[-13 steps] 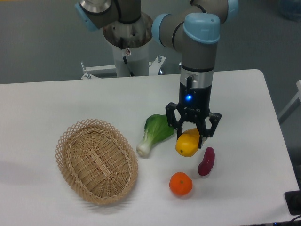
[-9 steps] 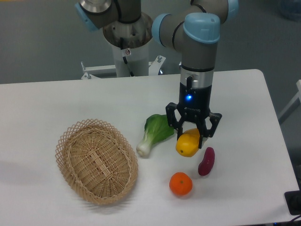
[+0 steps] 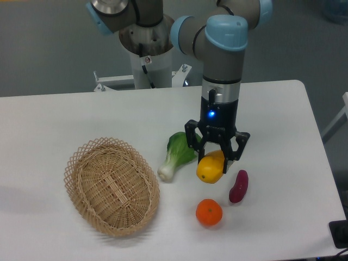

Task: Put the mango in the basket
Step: 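Carry the held mango over the wicker basket and lower it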

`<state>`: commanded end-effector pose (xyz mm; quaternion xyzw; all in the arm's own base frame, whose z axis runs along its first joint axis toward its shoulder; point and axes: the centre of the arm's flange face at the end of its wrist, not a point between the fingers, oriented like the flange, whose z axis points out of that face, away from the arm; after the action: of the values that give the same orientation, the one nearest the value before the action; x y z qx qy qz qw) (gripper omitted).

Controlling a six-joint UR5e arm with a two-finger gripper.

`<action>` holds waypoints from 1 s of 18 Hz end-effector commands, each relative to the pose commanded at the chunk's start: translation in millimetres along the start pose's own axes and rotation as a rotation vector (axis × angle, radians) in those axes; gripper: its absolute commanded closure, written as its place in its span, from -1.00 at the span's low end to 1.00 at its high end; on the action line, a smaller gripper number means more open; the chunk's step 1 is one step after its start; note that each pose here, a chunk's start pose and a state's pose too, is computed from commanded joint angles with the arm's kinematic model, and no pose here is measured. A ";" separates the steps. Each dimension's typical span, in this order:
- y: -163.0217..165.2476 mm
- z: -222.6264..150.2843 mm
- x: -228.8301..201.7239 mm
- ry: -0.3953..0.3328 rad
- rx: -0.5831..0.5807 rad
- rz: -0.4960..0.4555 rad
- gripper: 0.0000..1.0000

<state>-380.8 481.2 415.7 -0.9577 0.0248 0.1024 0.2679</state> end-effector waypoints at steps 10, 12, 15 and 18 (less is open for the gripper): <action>-50.7 34.9 80.0 -0.006 -0.091 -0.131 0.16; -63.7 43.5 101.7 0.001 -0.098 -0.156 0.16; -72.5 70.1 143.8 0.018 -0.153 -0.134 0.16; -81.8 108.0 197.7 -0.009 -0.246 -0.033 0.15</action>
<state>-198.9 608.6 325.6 -0.9831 -0.0047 0.1046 0.1502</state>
